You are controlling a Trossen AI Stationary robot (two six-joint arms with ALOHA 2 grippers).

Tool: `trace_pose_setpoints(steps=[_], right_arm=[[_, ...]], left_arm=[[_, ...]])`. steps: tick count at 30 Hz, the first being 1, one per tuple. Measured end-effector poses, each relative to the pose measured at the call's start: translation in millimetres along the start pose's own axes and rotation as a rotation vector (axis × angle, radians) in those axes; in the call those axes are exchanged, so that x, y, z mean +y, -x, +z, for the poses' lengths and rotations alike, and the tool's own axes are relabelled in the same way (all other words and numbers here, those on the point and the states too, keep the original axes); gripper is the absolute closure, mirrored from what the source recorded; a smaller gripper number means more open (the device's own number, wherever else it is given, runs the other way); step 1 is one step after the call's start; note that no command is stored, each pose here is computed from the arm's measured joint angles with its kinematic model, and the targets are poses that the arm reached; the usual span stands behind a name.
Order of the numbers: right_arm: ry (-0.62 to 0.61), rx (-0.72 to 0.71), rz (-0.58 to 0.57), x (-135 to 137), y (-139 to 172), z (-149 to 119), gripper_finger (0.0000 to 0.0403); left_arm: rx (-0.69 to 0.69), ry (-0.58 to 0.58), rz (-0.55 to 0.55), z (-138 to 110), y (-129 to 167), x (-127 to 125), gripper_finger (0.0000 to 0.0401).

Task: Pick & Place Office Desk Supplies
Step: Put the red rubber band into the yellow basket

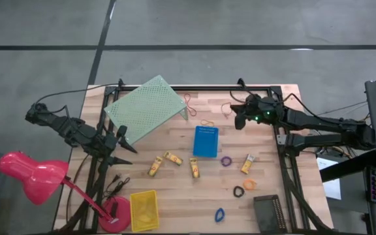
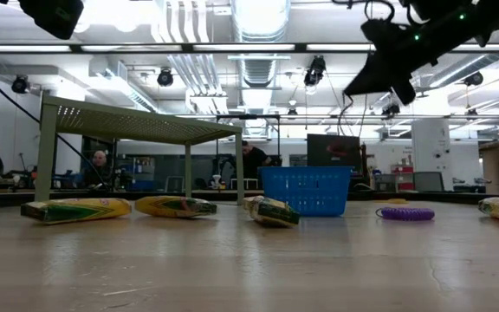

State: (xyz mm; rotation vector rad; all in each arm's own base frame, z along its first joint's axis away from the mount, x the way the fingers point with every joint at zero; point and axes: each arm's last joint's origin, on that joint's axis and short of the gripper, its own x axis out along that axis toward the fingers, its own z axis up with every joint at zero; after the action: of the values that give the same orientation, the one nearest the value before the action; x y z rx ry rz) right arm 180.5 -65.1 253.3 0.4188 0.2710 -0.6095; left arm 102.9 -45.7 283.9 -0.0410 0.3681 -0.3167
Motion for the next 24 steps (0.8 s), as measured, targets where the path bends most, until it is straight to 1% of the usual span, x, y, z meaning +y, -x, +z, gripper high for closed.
trace_pose_setpoints(steps=[5, 10, 14, 21, 24], right_arm=[[0.038, -0.068, 0.099, 16, 3, 3, 0.0395], [0.103, -0.137, 0.199, 32, 9, 6, 0.0395], [0.136, -0.187, 0.263, 43, 14, 7, 0.0395], [0.169, -0.197, 0.365, 58, 24, 3, 0.0395], [0.217, -0.219, 0.419, 66, 28, 1, 0.0395]], left_arm=[[0.0, 0.0, 0.0, 0, 0, 0, 0.018], [0.0, 0.0, 0.0, 0, 0, 0, 0.018], [0.0, 0.0, 0.0, 0, 0, 0, 0.018], [0.0, 0.0, 0.0, 0, 0, 0, 0.018], [0.0, 0.0, 0.0, 0, 0, 0, 0.018]])
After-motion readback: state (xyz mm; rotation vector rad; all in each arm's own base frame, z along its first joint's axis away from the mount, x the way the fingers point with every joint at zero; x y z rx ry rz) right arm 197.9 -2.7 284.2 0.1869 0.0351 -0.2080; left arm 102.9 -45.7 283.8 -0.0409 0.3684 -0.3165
